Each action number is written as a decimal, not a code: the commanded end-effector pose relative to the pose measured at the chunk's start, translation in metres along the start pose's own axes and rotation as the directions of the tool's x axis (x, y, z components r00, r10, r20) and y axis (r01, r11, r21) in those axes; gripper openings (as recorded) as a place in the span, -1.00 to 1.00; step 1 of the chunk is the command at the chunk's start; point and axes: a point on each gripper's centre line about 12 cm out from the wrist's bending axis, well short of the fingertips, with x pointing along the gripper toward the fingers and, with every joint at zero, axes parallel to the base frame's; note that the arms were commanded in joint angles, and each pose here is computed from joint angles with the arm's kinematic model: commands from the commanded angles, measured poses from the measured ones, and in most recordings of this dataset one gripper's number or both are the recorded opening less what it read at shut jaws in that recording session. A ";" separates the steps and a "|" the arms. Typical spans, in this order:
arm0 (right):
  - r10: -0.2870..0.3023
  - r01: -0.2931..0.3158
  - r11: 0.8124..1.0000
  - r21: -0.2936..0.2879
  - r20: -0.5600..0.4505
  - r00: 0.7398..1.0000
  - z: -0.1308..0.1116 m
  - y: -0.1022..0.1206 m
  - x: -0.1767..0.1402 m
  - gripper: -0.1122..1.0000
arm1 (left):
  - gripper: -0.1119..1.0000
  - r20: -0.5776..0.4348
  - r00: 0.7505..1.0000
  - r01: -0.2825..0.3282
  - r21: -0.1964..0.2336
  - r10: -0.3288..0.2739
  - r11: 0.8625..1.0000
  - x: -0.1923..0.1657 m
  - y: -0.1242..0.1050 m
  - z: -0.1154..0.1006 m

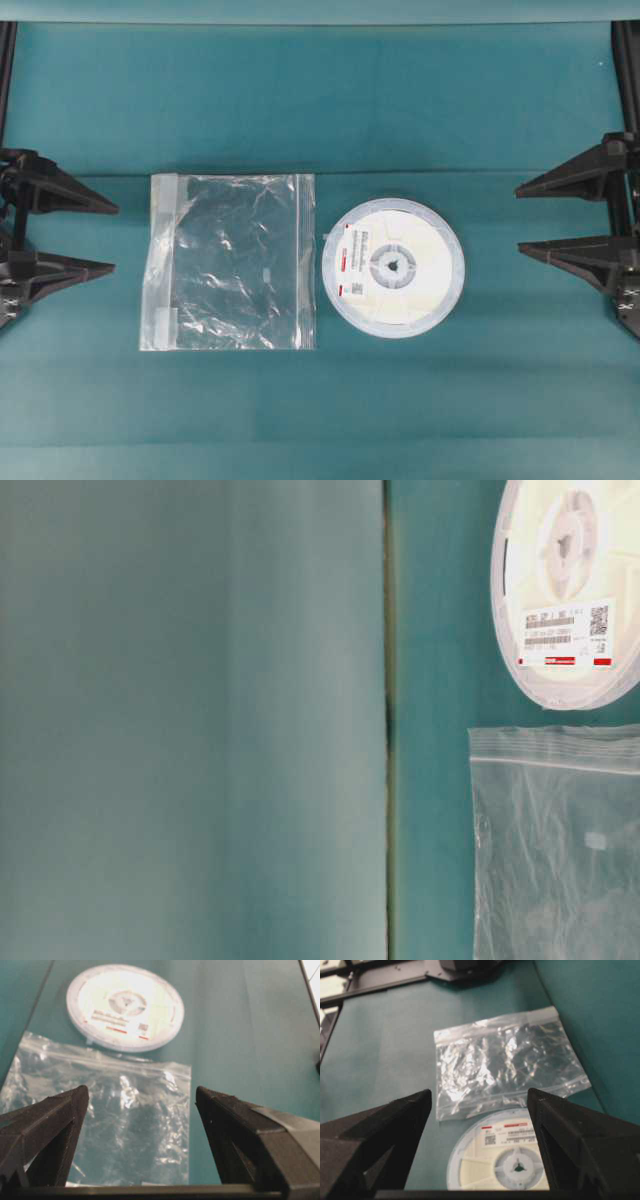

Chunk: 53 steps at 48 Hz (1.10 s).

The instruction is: Take out the reel from the clear zip bag.

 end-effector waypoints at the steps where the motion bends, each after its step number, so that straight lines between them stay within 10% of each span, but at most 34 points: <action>1: 0.002 -0.002 1.000 -0.005 0.011 1.000 0.003 0.001 0.000 0.79 | 0.88 0.028 1.000 0.007 0.004 -0.007 1.000 -0.001 -0.002 0.011; 53: 0.003 -0.003 1.000 0.000 0.007 1.000 0.003 0.001 0.000 0.79 | 0.88 0.027 1.000 0.005 0.005 -0.005 1.000 -0.001 -0.002 0.011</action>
